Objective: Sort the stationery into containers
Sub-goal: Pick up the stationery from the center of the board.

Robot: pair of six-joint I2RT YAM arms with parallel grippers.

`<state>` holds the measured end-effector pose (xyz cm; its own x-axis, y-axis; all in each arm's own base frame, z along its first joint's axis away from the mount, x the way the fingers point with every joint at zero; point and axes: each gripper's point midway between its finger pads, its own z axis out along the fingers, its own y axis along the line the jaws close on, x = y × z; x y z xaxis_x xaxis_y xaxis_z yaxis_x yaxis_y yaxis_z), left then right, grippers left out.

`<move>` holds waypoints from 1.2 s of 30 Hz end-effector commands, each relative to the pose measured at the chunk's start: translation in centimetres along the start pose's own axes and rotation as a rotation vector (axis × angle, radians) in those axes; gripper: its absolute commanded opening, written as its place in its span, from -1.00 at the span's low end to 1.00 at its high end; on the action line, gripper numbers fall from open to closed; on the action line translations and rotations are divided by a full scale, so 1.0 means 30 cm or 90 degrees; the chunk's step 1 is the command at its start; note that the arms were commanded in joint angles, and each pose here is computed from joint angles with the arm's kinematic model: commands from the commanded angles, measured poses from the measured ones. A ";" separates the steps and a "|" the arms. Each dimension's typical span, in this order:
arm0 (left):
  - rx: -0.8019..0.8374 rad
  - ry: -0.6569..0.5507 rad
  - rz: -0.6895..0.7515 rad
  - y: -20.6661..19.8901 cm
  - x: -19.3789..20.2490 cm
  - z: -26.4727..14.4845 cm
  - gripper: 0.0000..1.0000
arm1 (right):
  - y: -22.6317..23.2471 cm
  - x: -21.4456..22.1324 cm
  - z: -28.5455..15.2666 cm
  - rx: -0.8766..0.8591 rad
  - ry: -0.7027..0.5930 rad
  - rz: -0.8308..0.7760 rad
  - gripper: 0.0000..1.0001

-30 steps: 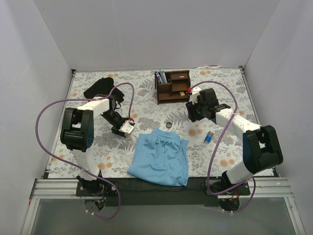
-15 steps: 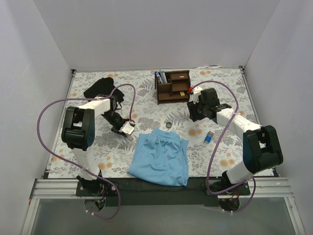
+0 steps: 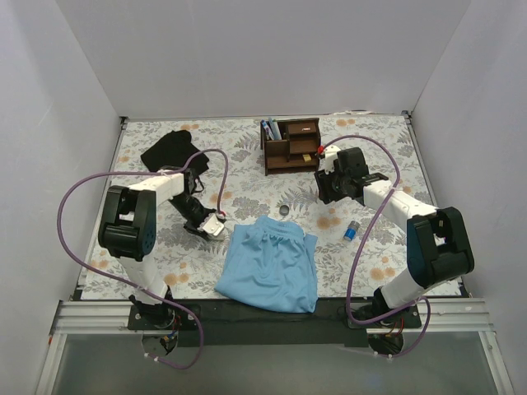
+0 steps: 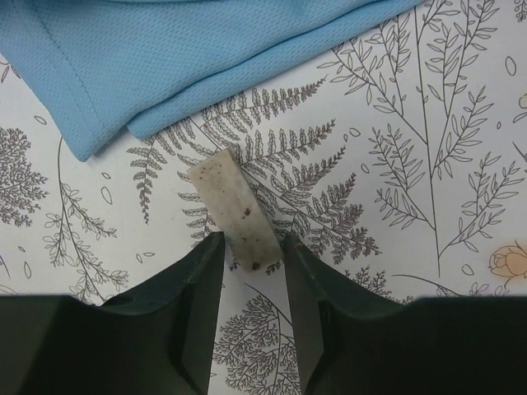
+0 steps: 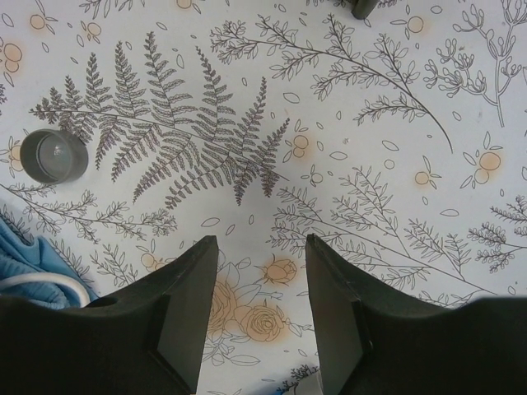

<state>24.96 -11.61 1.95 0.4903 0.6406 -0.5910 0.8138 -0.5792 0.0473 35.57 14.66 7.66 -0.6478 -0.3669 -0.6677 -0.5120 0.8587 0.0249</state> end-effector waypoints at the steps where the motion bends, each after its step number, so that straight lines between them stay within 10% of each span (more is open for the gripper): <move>1: -0.024 0.016 0.083 0.054 -0.028 0.002 -0.33 | -0.005 -0.094 -0.007 -0.004 -0.044 -0.001 0.12; 7: -0.053 0.016 -0.018 0.103 -0.053 0.025 -0.33 | -0.003 -0.094 -0.011 -0.004 -0.045 0.000 0.12; 12: -0.059 0.024 -0.180 0.154 -0.058 0.026 -0.96 | -0.001 -0.075 -0.014 -0.004 -0.040 0.002 0.12; 18: -0.058 0.043 -0.363 0.208 -0.047 -0.025 -1.00 | -0.008 -0.073 -0.023 0.005 -0.043 0.002 0.12; 31: -0.163 0.042 -0.315 0.358 -0.176 -0.278 -1.00 | -0.025 -0.098 -0.067 0.006 -0.061 -0.007 0.09; 36: -0.232 0.028 -0.171 0.442 -0.184 -0.264 -1.00 | 0.214 -0.158 -0.172 -0.278 -0.112 -0.176 -0.01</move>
<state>34.19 -17.32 9.91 0.0665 0.8391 -0.5399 0.9950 -0.0962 -0.0269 35.30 15.15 9.45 -0.5922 -0.4024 -0.6982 -0.5942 0.8032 0.0411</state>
